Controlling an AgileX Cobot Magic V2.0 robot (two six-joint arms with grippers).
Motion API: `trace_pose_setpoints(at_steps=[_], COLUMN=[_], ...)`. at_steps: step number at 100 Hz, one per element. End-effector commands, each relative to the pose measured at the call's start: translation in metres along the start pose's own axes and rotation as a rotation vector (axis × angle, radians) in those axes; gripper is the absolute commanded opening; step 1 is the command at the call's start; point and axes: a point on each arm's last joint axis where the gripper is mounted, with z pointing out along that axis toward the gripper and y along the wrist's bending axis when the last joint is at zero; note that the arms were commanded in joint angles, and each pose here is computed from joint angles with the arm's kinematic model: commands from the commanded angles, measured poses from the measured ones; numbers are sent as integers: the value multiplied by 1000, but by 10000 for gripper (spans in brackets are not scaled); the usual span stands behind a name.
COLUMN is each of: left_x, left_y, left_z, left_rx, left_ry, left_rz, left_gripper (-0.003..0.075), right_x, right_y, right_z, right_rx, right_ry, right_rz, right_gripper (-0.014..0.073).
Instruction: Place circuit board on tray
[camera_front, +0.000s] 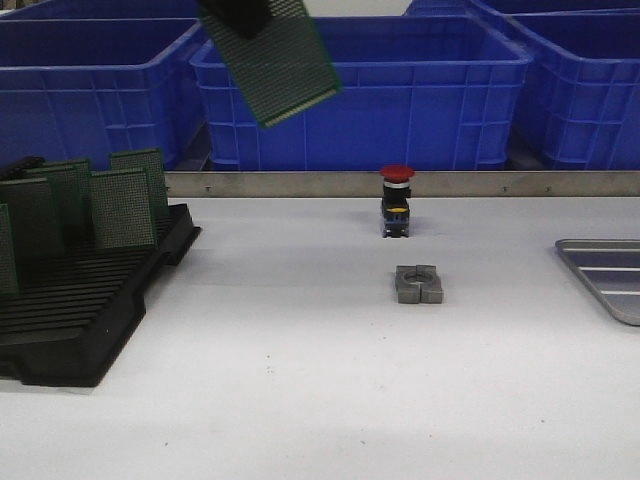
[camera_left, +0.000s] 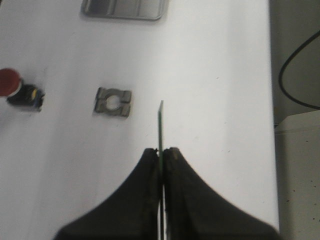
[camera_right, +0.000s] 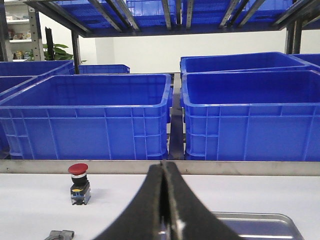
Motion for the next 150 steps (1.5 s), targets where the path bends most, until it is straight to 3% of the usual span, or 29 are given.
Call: trace_pose_setpoints(at_steps=[1, 26, 40, 50, 74, 99, 137, 150], left_x=[-27, -42, -44, -45, -45, -45, -45, -45], left_y=[-25, -43, -45, -45, -46, -46, -46, -46], left_z=[-12, 2, 2, 2, 2, 2, 2, 2], left_rx=[50, 105, 112, 115, 119, 119, 119, 119], left_ry=[-75, -78, -86, -92, -100, -100, -100, -100], left_rz=[49, 104, 104, 102, 99, 99, 99, 99], left_gripper=[-18, -18, -18, -18, -18, -18, -18, -18], right_x=[-13, -15, -24, -37, -87, -123, -127, -125], right_y=[2, 2, 3, 4, 5, 7, 8, 9], right_z=[-2, -2, -4, -4, 5, 32, 67, 67], right_rx=[-16, -19, -31, -28, 32, 89, 93, 91], right_ry=[-112, -130, -212, -201, 95, 495, 587, 612], right_rz=[-1, -1, 6, 34, 83, 113, 131, 145], right_gripper=[-69, -69, -69, -69, -69, -69, -59, 78])
